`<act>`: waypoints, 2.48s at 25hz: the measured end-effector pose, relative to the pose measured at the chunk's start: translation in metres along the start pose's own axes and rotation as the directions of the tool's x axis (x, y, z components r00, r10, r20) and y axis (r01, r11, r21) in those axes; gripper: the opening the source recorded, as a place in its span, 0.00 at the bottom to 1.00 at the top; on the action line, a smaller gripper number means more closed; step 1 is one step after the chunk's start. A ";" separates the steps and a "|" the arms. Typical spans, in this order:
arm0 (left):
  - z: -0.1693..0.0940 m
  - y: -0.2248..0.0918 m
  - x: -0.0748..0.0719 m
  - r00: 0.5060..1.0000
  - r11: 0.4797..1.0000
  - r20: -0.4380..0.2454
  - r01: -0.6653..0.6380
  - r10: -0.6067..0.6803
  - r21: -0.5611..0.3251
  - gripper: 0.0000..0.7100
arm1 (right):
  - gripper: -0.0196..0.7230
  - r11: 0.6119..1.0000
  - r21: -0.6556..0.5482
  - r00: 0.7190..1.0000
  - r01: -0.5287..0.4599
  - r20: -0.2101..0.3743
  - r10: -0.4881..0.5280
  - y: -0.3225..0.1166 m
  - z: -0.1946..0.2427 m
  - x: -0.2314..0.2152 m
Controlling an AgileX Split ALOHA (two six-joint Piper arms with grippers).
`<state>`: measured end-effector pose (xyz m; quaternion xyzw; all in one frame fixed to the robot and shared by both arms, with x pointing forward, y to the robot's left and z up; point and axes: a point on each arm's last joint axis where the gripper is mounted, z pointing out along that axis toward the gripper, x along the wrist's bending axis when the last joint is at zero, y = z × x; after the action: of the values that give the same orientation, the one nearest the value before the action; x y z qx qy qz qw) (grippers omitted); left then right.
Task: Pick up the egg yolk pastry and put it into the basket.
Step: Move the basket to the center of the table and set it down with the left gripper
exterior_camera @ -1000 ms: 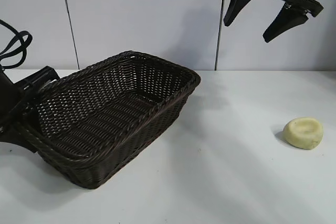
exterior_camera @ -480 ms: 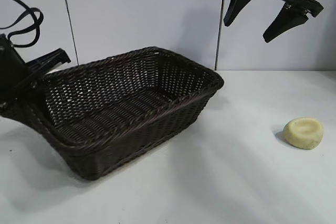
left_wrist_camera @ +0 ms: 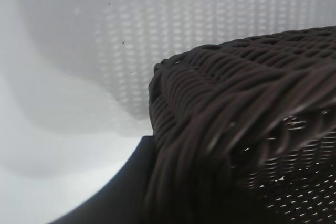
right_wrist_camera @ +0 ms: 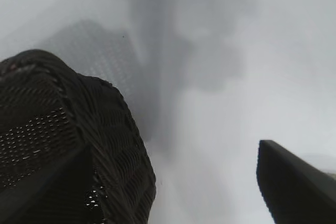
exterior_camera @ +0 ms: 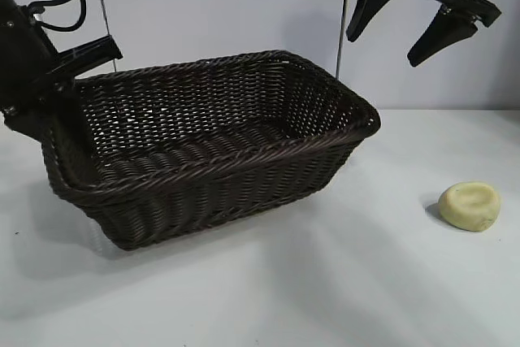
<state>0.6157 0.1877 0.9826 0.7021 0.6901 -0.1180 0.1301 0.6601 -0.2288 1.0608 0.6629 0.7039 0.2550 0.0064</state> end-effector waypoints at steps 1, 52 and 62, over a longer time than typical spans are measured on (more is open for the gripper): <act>0.001 0.004 -0.001 1.000 0.999 0.000 -0.029 0.029 0.017 0.16 | 0.85 1.000 0.000 1.000 0.000 0.000 0.000 0.000 0.000 0.000; 0.061 0.054 0.008 0.985 0.983 0.028 -0.170 0.168 0.075 0.15 | 0.85 1.000 0.009 1.000 0.000 0.000 0.000 -0.001 0.000 0.000; 0.059 0.055 0.005 0.986 0.984 0.051 -0.162 0.159 0.067 0.67 | 0.85 1.000 0.012 1.000 0.000 0.000 0.000 -0.001 0.000 0.000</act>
<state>0.6713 0.1711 0.9262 0.7568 0.6234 -0.1476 0.1298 0.6591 -0.2288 1.0605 0.6628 0.7055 0.2509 0.0025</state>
